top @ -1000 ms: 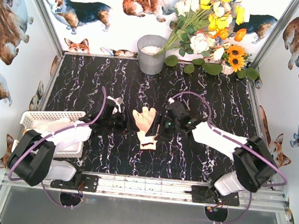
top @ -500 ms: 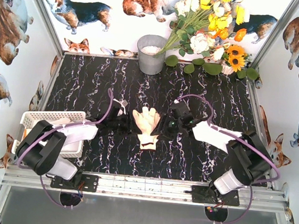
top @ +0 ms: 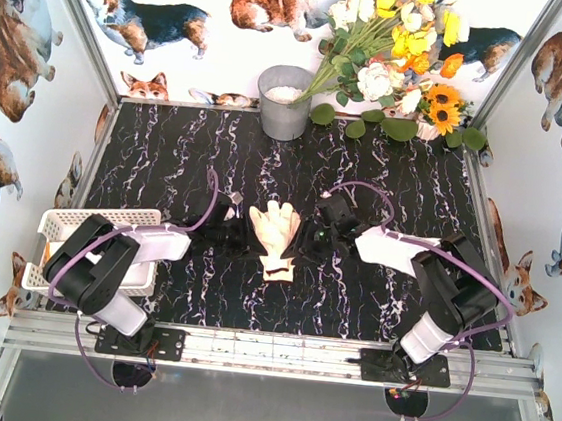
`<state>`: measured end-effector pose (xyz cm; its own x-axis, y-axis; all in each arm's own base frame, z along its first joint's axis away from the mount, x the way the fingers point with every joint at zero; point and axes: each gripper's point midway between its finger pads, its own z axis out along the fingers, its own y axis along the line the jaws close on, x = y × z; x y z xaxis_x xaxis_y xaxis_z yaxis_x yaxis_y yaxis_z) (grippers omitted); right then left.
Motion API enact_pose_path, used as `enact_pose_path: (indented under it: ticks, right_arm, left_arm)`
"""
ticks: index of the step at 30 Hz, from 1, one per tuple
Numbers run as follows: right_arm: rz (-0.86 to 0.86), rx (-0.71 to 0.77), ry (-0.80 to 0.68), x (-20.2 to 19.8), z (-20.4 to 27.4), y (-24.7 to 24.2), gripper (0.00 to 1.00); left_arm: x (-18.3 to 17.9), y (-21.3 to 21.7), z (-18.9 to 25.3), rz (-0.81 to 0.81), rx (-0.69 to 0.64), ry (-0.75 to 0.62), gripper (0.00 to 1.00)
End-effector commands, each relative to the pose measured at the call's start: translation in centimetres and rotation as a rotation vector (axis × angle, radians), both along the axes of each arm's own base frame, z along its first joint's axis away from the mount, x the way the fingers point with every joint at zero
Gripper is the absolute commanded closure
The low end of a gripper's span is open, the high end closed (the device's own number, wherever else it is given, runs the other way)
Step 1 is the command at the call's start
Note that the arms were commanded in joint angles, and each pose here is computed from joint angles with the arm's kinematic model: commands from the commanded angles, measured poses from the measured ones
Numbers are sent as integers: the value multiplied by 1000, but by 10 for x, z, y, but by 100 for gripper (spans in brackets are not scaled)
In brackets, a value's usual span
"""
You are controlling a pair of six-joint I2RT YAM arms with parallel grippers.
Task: Put the gloves into the storage basket
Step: Pair the glove with the glove.
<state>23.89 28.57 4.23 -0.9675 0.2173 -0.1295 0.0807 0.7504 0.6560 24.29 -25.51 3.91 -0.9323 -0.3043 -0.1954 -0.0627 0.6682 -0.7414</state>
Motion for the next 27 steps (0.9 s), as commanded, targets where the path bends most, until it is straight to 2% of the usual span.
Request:
enact_pose_path:
  ticks: [1, 7, 18, 27]
  right_arm:
    - [10, 47, -31, 6, 5, 8, 60]
    - [14, 52, -23, 6, 2, 10, 62]
    - [20, 59, -10, 3, -2, 11, 66]
    - [19, 53, -25, 3, 9, 8, 78]
  left_arm:
    - [10, -10, 10, -10, -35, -46, 71]
    - [11, -14, 7, -14, -45, -39, 79]
    - [13, -24, 6, -22, -65, -41, 79]
    - [13, -26, 13, -11, -70, -57, 97]
